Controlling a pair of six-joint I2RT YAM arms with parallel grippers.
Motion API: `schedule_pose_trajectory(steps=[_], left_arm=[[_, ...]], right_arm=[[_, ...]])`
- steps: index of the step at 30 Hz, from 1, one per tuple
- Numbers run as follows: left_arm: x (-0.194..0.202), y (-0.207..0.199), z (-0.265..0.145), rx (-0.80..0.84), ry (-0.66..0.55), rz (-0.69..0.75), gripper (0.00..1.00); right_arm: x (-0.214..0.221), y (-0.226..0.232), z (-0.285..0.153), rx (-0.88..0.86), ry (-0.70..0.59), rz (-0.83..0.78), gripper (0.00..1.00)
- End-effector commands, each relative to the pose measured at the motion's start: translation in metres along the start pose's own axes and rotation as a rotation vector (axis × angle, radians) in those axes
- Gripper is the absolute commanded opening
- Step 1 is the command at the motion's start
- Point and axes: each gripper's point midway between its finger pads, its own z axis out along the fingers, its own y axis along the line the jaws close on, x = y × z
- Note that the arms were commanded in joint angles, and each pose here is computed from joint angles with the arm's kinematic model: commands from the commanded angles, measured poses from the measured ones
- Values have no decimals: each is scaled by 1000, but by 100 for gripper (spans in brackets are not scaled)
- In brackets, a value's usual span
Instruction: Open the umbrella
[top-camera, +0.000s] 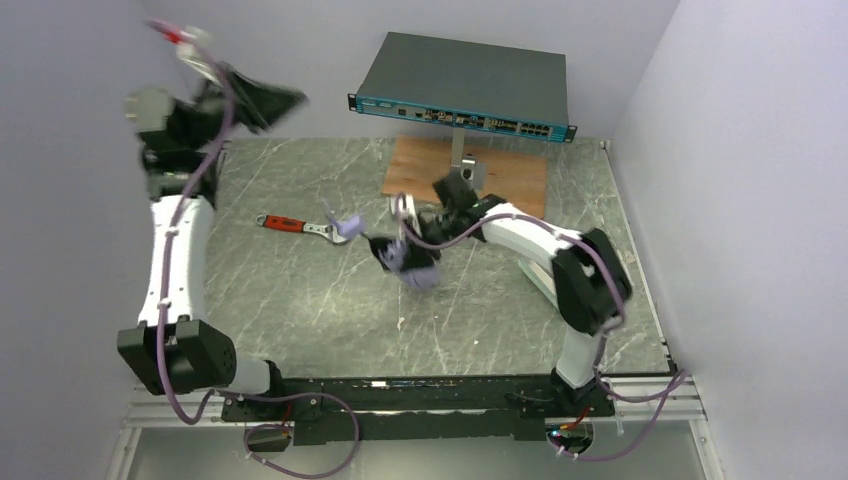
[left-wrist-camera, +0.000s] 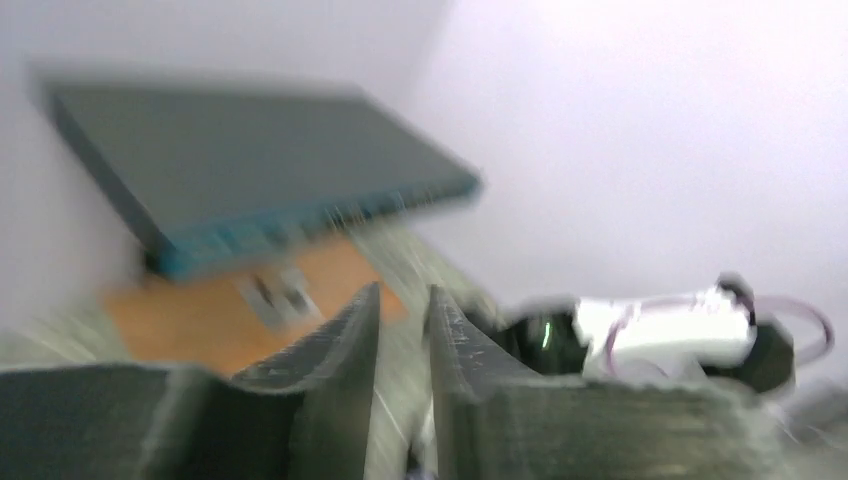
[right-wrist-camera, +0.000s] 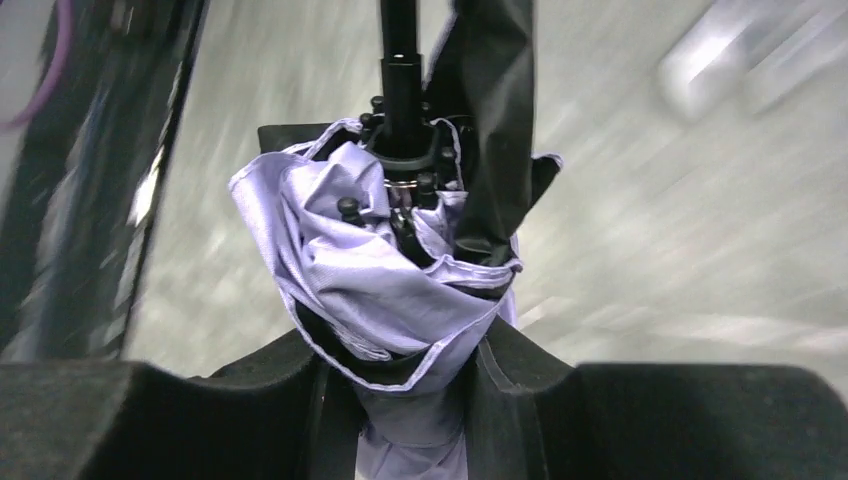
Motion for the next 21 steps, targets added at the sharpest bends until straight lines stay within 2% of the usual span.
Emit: schedule_pose_trajectory(steps=[1,5,6,7,9,10,15,18,21], left_arm=[[-130,-108,-42,18,-414,488,0],[-87,-93,-35,58,-293,475,2],[-76,-86,-35,48,-244,458,21],[-64,-77,-35,37,-199,437,50],[-35,-60,-38,17,-103,412,94],[-19,-53,-41,7,-60,399,99],[61,-28,-60,-43,121,353,100],[84,-26,-67,-68,131,314,100],[82,-27,-66,-75,67,319,100]], right_arm=[[129,107,-11,-291,338,470,0],[82,79,-8,-240,232,467,0],[67,73,-8,-225,197,455,0],[53,67,-10,-205,160,451,0],[26,59,-16,-170,97,427,0],[13,57,-19,-156,69,414,0],[-46,48,-39,-78,-70,373,0],[-83,49,-50,-62,-169,359,0],[-120,49,-57,-89,-257,376,0]])
